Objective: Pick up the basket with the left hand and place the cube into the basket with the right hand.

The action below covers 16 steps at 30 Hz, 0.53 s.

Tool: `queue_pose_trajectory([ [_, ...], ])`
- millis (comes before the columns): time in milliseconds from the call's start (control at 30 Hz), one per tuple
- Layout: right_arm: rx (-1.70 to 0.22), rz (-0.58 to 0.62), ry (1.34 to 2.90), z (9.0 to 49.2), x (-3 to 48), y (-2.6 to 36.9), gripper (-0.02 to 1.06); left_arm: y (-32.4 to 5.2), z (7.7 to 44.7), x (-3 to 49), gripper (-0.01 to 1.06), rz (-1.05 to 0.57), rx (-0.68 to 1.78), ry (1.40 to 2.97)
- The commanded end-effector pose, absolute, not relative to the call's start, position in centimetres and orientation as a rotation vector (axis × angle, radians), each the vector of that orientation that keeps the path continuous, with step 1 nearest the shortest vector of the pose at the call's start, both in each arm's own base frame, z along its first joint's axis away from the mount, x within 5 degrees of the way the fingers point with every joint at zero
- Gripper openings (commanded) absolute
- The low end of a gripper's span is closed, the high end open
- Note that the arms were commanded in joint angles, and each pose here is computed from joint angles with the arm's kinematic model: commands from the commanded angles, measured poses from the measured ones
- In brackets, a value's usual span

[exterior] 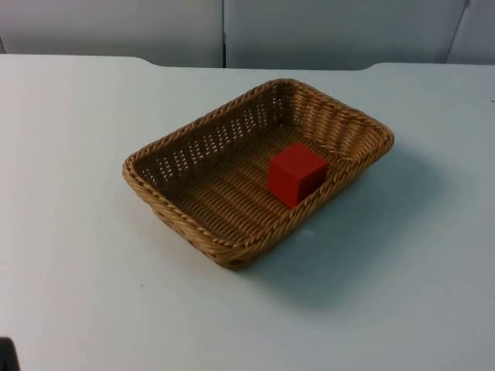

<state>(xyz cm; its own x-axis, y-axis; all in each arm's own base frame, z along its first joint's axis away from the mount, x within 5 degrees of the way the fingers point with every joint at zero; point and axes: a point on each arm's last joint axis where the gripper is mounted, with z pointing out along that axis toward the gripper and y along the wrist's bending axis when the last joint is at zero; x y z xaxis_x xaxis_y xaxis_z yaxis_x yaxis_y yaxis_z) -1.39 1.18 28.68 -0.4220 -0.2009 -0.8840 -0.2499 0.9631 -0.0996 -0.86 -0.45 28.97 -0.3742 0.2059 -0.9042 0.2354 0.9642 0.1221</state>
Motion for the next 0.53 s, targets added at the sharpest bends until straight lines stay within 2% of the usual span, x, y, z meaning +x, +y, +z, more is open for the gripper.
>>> queue_pose_trajectory([
  [0,-0.332,0.051,2.032,27.9,-0.9,1.2,0.00,-0.4,29.0,-0.9,0.00,-0.036,0.295,1.951],
  [200,-0.325,0.052,2.035,27.9,-0.9,1.2,0.00,-0.2,28.0,-0.8,0.00,-0.020,0.291,2.026],
  [500,-0.283,0.053,2.038,27.9,-0.9,1.1,0.00,0.2,28.0,-0.7,0.00,-0.014,0.197,2.039],
])
